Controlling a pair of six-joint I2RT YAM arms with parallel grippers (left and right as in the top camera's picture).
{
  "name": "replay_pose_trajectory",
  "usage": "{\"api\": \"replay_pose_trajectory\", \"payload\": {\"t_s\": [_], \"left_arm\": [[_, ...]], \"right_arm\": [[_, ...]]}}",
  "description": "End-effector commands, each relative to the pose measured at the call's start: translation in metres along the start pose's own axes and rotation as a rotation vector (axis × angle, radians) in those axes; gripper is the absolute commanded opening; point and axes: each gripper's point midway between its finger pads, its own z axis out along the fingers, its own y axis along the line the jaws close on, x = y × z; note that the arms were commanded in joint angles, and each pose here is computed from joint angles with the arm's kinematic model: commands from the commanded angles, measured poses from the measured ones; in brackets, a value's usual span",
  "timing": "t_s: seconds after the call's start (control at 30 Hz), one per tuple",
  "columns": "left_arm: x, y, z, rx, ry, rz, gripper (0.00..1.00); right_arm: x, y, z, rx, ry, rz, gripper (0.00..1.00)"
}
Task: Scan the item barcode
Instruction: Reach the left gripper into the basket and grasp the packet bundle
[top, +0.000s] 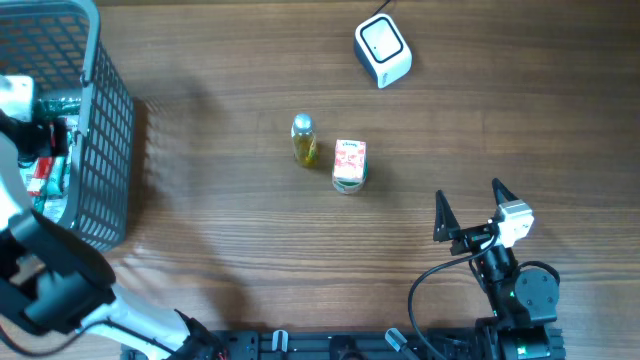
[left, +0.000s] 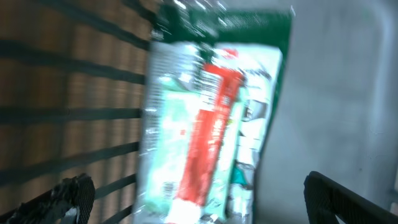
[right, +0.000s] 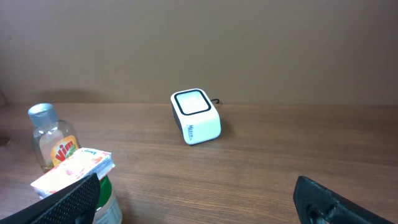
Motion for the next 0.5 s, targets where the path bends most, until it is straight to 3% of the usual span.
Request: {"api": "replay_pose_trajectory", "payload": {"t_s": [0.0,0.17,0.47], "left_arm": [[0.013,-0.012,0.031,0.08,0.048,0.07,1.0],[0.037,-0.011,0.066,0.108,0.123,0.073,1.0],[0.045,-0.001,0.077,0.096,0.133,0.05,1.0]], "right_arm": [[-0.001,-0.001,0.0,0.008,-0.005,-0.007,1.0],[-0.001,-0.001,0.0,0.008,-0.006,-0.007,1.0],[-0.001,-0.001,0.0,0.008,-0.006,-0.007,1.0]]}}
